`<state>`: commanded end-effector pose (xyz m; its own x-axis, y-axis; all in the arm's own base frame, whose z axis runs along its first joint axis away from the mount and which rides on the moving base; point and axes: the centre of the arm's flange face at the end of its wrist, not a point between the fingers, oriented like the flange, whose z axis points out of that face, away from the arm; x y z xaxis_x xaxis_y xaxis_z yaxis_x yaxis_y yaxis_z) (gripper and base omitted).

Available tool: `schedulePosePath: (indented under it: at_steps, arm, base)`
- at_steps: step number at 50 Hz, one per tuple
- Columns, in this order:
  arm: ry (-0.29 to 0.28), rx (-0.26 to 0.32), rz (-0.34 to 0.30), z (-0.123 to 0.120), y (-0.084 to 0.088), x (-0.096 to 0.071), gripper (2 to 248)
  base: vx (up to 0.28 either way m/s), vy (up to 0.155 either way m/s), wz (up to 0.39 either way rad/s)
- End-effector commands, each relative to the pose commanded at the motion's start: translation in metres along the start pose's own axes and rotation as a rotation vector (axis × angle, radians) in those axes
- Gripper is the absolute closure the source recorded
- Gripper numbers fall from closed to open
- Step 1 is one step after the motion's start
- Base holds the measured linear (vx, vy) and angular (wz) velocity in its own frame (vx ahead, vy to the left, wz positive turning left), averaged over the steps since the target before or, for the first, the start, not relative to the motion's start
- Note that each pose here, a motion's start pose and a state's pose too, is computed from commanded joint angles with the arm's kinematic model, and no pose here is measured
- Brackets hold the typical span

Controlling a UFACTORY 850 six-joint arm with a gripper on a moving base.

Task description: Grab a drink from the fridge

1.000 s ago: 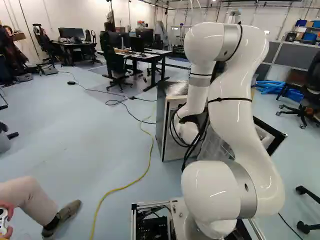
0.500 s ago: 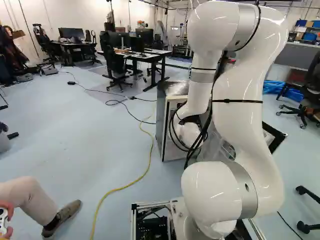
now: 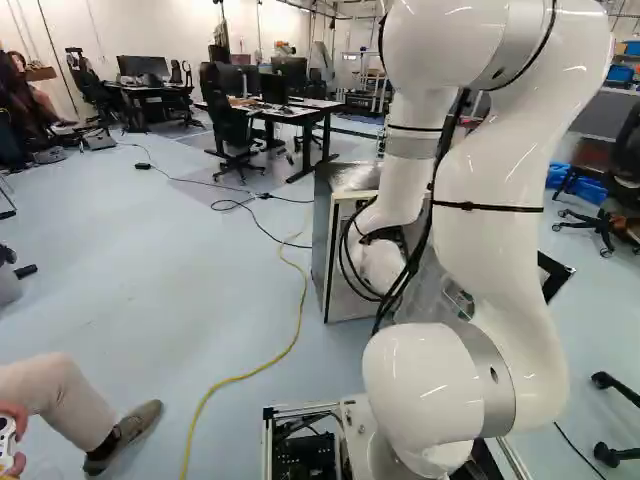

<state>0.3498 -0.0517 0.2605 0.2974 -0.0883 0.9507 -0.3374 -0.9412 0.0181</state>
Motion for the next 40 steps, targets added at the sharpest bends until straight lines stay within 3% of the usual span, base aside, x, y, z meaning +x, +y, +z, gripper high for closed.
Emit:
schedulePosePath:
  at_steps: [40]
  arm:
    - [0.102, -0.058, 0.047, -0.007, 0.005, 0.039, 159]
  base:
    - [0.0, 0.0, 0.0]
